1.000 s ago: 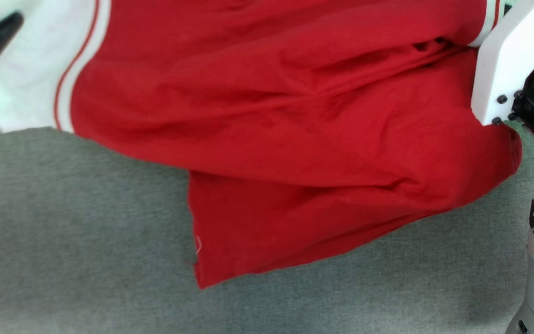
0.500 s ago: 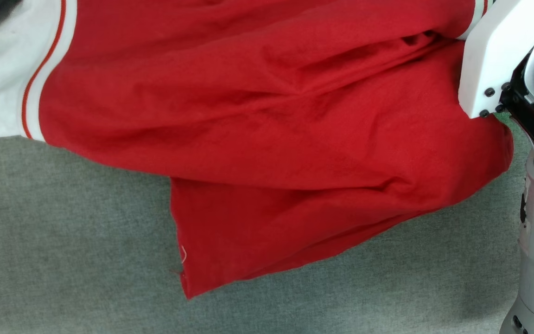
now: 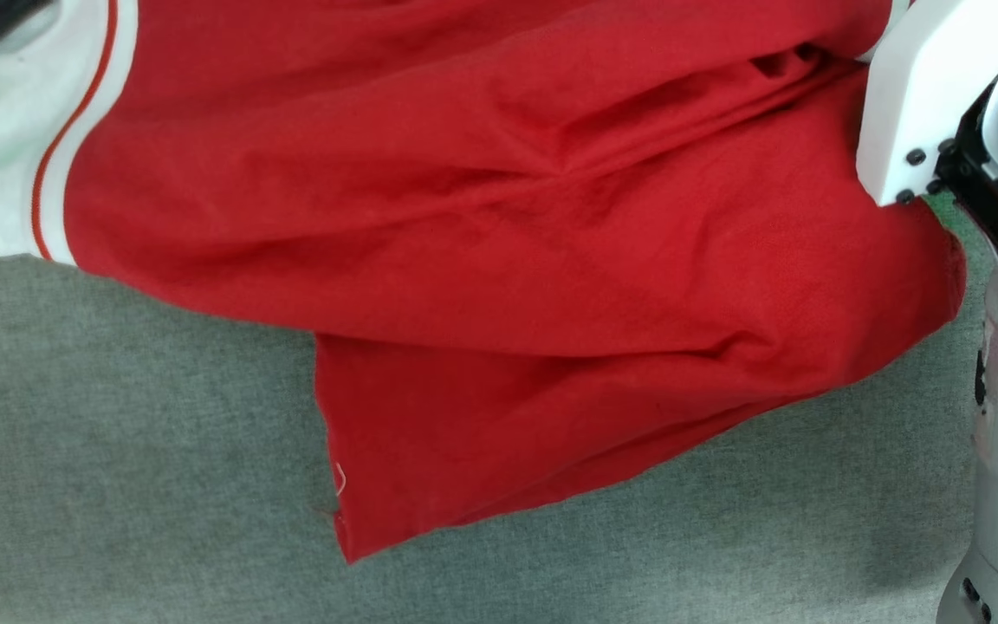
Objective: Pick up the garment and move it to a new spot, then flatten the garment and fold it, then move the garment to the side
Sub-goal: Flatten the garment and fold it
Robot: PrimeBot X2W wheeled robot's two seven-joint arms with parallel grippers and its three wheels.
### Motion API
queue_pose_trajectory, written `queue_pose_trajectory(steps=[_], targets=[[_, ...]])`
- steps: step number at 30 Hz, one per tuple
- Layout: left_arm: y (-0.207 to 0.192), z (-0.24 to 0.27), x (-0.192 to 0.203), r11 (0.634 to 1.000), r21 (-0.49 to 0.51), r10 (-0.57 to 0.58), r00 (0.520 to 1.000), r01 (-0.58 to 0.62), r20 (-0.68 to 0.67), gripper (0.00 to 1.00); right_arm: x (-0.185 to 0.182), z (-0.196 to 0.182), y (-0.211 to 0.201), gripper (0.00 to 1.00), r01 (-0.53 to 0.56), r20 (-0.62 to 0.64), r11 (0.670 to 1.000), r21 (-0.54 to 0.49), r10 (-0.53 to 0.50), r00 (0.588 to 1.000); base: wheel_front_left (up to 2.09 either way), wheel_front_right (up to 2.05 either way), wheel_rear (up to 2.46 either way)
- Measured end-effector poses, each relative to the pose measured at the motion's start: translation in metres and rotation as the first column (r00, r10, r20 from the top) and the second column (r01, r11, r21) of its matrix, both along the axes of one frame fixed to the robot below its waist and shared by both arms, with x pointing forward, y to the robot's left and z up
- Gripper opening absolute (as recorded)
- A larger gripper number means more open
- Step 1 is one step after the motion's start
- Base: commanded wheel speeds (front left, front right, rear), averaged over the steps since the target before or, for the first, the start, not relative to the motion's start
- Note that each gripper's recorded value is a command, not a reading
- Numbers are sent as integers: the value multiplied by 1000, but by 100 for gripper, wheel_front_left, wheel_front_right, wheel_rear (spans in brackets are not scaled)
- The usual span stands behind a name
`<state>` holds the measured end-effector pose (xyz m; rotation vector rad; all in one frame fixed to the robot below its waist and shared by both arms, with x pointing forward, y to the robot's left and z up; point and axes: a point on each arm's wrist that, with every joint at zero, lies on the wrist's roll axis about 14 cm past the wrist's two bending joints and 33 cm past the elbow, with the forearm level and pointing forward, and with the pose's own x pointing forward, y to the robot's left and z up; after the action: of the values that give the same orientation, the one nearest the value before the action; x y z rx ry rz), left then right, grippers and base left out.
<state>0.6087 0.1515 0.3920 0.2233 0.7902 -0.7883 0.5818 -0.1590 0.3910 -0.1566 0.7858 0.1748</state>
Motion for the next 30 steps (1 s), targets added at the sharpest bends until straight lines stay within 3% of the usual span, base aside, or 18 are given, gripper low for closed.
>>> queue_pose_trajectory(steps=[6, 11, 15, 18, 21, 23, 28, 30], targets=[[-1, 15, 12, 994, -98, 62, 997, -58, 43, 0, 15, 23, 4, 0, -12, 111, 1000, 5, 11, 994, 0, 0, 0], [4, 47, 30, 971, -205, 151, 979, -121, 137, 0, 39, 69, 7, 0, -19, 284, 1000, -19, 24, 959, 0, 0, 0], [12, 84, 50, 931, -320, 251, 943, -174, 219, 0, 56, 108, 5, 0, -8, 397, 999, -31, 19, 918, 0, 0, 0], [18, 129, 72, 884, -429, 342, 884, -188, 318, 0, 71, 147, -5, 0, 29, 499, 999, -29, -11, 867, 0, 0, 0], [28, 174, 88, 822, -537, 441, 807, -188, 393, 0, 85, 192, -20, 0, 76, 607, 997, -3, -58, 793, 0, 0, 0], [33, 207, 96, 775, -608, 503, 753, -176, 424, 0, 92, 228, -28, 0, 97, 686, 995, 24, -87, 723, 0, 0, 0], [46, 309, 102, 621, -782, 652, 592, -58, 474, 0, 97, 335, -47, 0, 117, 872, 985, 127, -167, 460, 0, 0, 0], [52, 346, 97, 556, -831, 696, 549, -4, 462, 0, 95, 366, -52, 0, 113, 906, 981, 159, -191, 378, 0, 0, 0]])
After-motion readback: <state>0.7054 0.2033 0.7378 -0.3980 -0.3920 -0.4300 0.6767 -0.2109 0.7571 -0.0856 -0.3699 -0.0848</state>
